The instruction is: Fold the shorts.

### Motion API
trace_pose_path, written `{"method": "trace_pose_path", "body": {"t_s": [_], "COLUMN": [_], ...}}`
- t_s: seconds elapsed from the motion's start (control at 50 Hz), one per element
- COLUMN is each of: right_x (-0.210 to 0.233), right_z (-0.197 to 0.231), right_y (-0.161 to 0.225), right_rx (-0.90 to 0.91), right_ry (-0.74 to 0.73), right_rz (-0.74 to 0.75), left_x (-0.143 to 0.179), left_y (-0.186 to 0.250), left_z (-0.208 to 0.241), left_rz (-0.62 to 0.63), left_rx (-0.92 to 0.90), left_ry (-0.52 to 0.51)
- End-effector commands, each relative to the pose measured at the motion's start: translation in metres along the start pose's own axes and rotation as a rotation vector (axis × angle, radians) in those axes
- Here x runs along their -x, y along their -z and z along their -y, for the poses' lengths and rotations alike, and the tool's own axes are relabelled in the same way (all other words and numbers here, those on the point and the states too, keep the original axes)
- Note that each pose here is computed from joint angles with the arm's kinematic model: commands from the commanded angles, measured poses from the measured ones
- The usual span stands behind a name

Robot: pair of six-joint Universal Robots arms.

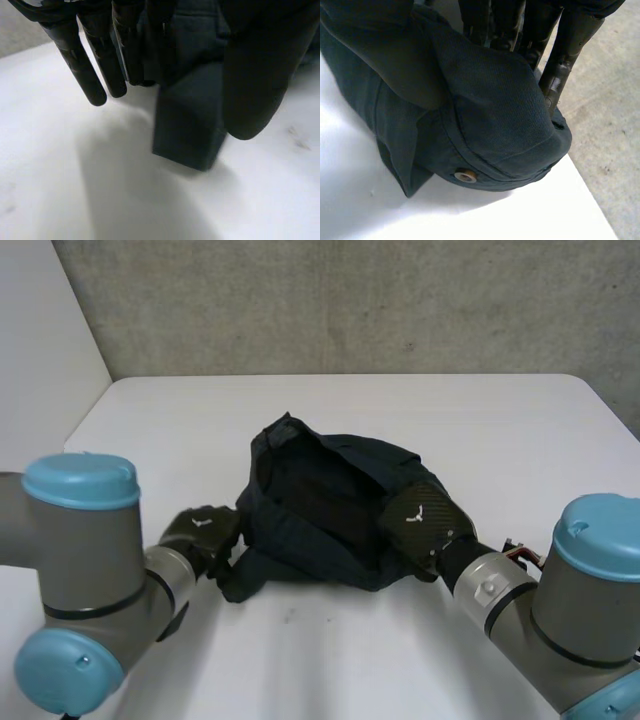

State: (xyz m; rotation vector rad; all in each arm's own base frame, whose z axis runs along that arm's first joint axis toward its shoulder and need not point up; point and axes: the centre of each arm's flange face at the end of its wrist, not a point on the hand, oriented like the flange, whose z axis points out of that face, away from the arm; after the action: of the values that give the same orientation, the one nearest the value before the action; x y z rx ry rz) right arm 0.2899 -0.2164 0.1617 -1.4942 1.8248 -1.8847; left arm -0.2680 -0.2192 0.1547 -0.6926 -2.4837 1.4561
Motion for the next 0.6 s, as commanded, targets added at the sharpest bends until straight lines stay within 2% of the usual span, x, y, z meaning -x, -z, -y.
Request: {"method": "trace_pose_path", "body": {"t_s": [0.02,0.26,0.32,0.4,0.46,0.56,0.6], "right_x": [-0.013,-0.025,-0.04,-0.067,-0.087,-0.129,-0.139], "right_z": [0.012,0.015,0.031,0.058,0.075,0.1,0.101], "right_y": [0.0,0.0,0.002,0.013,0.021,0.037,0.038], "right_rx": [-0.029,0.0,-0.038,-0.074,-0.097,-0.127,-0.13], "right_ry": [-0.194,-0.228,-0.216,-0.203,-0.201,-0.283,-0.318], "right_rz": [-0.033,-0.097,-0.149,-0.224,-0.27,-0.378,-0.401], "left_x": [-0.004,-0.002,-0.001,0.006,0.009,0.03,0.04], "left_y": [-0.017,-0.027,-0.024,0.013,0.035,0.087,0.095], "left_z": [-0.018,-0.003,0.008,0.062,0.087,0.139,0.149], "left_rz": [0.012,0.033,0.041,0.075,0.081,0.139,0.169], "left_rx": [0.039,-0.036,-0.081,-0.282,-0.382,-0.616,-0.668], "left_ry": [-0.002,0.007,0.01,0.027,0.03,0.056,0.065]}}
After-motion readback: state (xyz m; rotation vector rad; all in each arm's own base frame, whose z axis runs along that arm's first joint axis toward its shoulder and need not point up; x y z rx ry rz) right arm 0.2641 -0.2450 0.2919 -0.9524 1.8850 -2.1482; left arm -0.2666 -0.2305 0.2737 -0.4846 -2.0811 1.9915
